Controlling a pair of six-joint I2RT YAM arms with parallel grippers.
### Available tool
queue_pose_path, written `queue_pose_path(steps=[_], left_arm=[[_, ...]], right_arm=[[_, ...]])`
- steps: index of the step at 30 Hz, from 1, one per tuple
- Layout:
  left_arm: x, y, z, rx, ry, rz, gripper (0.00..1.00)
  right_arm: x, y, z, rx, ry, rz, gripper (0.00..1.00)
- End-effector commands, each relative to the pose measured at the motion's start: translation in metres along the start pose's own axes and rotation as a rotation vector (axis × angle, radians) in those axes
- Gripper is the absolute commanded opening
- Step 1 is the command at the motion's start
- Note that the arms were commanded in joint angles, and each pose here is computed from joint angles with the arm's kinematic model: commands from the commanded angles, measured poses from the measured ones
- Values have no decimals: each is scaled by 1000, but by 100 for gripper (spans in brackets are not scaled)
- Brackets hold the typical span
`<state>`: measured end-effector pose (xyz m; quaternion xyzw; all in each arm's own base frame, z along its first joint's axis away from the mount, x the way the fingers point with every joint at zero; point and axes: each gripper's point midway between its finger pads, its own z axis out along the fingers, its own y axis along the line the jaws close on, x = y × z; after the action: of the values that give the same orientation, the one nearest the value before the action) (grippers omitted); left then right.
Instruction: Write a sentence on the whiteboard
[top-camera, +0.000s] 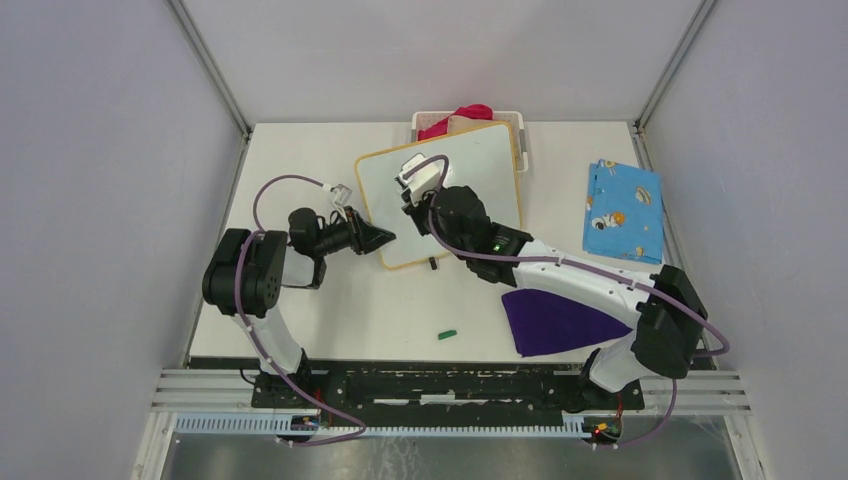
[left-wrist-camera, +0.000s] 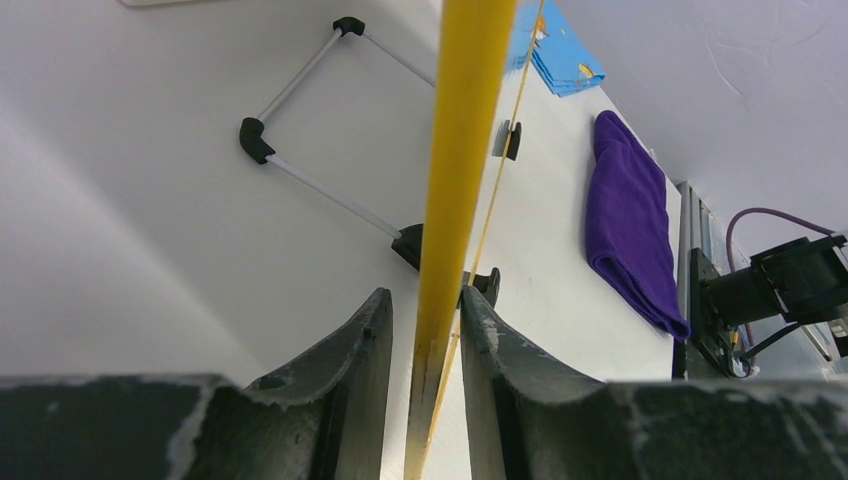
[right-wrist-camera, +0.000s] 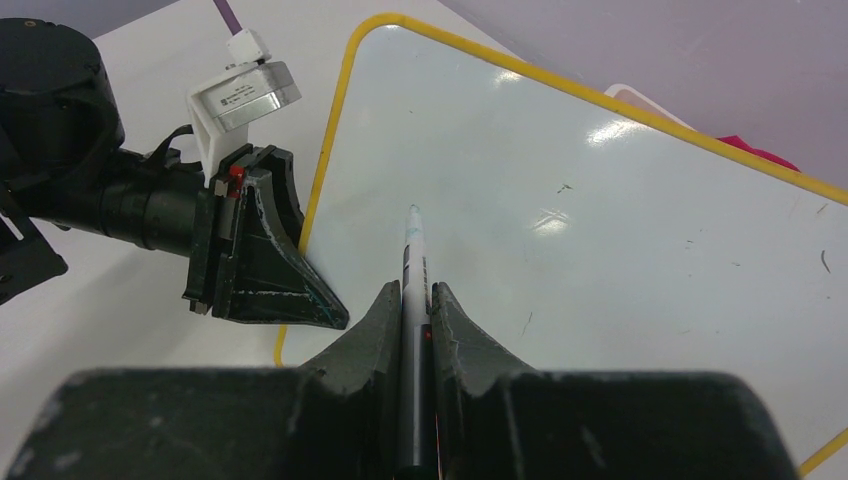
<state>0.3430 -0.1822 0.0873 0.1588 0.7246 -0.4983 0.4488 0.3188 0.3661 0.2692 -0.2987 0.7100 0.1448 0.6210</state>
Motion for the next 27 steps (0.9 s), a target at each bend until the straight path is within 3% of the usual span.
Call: queue_pose_path(steps=[1,27], left_arm=[[-11,5,4,-8,-29,56,36],[-11,9,3,-17,-28,41,30]], right_arm=[[-33,0,7,-10,-81,49,0],[-24,-7,52,-1,-31,101,0]])
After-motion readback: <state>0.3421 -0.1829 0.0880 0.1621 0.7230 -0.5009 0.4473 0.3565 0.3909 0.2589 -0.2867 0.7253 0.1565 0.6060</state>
